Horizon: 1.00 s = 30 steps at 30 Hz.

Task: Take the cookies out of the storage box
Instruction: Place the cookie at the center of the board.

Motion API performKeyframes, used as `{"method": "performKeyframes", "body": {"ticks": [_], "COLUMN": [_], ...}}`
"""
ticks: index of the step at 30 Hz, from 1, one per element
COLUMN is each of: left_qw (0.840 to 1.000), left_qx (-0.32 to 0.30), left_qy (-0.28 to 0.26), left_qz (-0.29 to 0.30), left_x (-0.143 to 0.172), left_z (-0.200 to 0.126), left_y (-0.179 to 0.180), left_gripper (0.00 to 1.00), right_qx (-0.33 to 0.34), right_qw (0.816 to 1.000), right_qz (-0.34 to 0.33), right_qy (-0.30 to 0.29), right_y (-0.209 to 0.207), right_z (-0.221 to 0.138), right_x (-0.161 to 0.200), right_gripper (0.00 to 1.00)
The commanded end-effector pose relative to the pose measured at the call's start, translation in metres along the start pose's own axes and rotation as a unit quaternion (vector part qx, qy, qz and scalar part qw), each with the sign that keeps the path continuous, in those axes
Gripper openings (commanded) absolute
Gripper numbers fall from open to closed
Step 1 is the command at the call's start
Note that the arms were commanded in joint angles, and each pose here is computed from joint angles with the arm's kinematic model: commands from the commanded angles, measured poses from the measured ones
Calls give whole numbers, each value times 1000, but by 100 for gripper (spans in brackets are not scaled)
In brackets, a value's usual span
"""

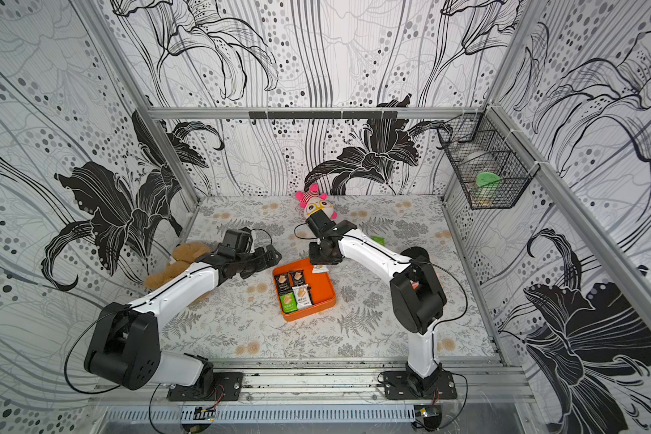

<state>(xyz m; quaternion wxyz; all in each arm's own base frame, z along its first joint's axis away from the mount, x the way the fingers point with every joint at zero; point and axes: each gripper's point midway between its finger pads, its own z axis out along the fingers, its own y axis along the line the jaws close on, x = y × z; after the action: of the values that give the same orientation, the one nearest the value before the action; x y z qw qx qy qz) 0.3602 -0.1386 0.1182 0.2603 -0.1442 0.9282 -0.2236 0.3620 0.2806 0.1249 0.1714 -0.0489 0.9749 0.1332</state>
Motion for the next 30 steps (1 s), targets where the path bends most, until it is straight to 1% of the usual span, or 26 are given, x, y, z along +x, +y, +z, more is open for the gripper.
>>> {"method": "performKeyframes", "body": {"ticks": [1, 3, 7, 11, 20, 26, 30], "left_qw": [1000, 1000, 1000, 1000, 1000, 1000, 1000], "left_qx": [1, 1, -1, -4, -3, -6, -7], "left_qy": [-15, -15, -13, -11, -12, -17, -20], "left_qz": [1, 2, 5, 6, -10, -15, -17], "left_x": [-12, -14, -15, -14, -14, -16, -17], "left_z": [3, 6, 13, 19, 27, 27, 26], "left_y": [-12, -17, -24, -27, -30, -31, -31], "left_gripper": [97, 97, 97, 97, 97, 97, 97], "right_qx": [19, 34, 70, 76, 82, 81, 82], "right_qw": [1000, 999, 997, 997, 995, 995, 994], "right_qz": [5, 8, 13, 16, -8, -11, -14], "right_qy": [-16, -17, 3, 16, 54, 60, 71], "right_y": [-30, -50, -90, -111, -124, -130, -132], "right_z": [-13, -10, 4, 16, 53, 64, 72], "right_x": [-8, -9, -4, 0, 12, 10, 15], "right_gripper": [46, 46, 46, 46, 46, 46, 47]}}
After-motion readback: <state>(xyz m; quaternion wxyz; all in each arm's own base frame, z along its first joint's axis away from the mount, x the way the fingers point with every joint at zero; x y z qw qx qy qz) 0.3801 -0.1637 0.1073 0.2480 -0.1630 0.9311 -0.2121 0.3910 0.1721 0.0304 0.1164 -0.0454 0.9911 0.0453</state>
